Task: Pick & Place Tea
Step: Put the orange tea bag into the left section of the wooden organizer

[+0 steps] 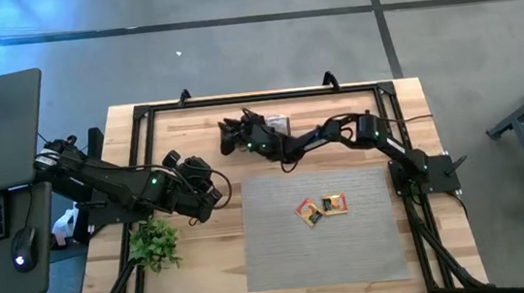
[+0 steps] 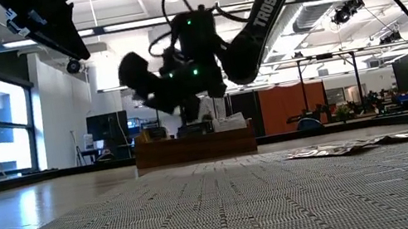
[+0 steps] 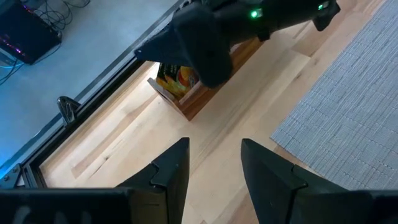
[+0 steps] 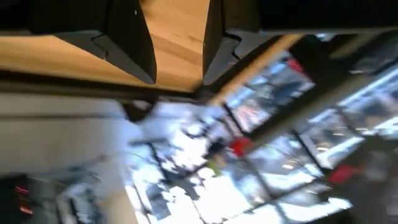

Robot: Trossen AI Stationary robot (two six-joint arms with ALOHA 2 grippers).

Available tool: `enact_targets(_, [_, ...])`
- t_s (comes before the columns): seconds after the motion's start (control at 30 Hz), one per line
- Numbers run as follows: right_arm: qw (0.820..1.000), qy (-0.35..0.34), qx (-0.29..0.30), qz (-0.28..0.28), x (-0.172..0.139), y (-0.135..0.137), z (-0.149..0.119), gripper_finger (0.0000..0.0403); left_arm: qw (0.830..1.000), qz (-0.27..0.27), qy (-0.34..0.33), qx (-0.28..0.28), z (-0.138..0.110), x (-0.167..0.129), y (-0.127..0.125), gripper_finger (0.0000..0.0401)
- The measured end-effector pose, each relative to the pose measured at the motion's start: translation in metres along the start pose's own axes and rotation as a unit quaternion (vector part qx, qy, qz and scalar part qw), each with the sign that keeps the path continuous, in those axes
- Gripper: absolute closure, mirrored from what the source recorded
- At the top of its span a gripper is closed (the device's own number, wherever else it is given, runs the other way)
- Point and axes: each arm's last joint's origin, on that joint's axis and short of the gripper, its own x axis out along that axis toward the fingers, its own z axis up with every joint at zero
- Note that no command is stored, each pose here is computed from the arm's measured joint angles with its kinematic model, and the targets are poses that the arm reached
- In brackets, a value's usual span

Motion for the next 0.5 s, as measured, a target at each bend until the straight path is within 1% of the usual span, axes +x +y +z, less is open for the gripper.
enact_targets(0.1, [0.998,-0.018,-0.034,0.042,-0.004,0.012,0.006,0.0281,1.000,0.000,0.000,0.000,0.000,0.000,0.000,0.0259])
enact_targets(0.17, [0.995,-0.021,-0.073,0.062,-0.008,0.023,0.012,0.0284,1.000,0.000,0.001,0.001,0.000,0.000,0.000,0.0259])
enact_targets(0.23, [0.988,-0.012,-0.128,0.089,-0.015,0.038,0.021,0.0288,1.000,0.001,0.002,0.003,0.000,0.000,0.001,0.0259])
enact_targets(0.3, [0.976,0.009,-0.188,0.112,-0.026,0.057,0.029,0.0291,1.000,0.003,0.004,0.006,-0.001,0.000,0.001,0.0259])
enact_targets(0.33, [0.967,0.029,-0.224,0.120,-0.033,0.067,0.033,0.0294,1.000,0.004,0.004,0.006,-0.001,0.000,0.001,0.0259])
enact_targets(0.4, [0.942,0.076,-0.299,0.133,-0.052,0.088,0.042,0.0299,1.000,0.005,0.005,0.008,-0.001,0.000,0.001,0.0259])
enact_targets(0.5, [0.893,0.180,-0.390,0.133,-0.091,0.112,0.059,0.0310,1.000,0.005,0.007,0.010,-0.001,0.000,0.002,0.0259])
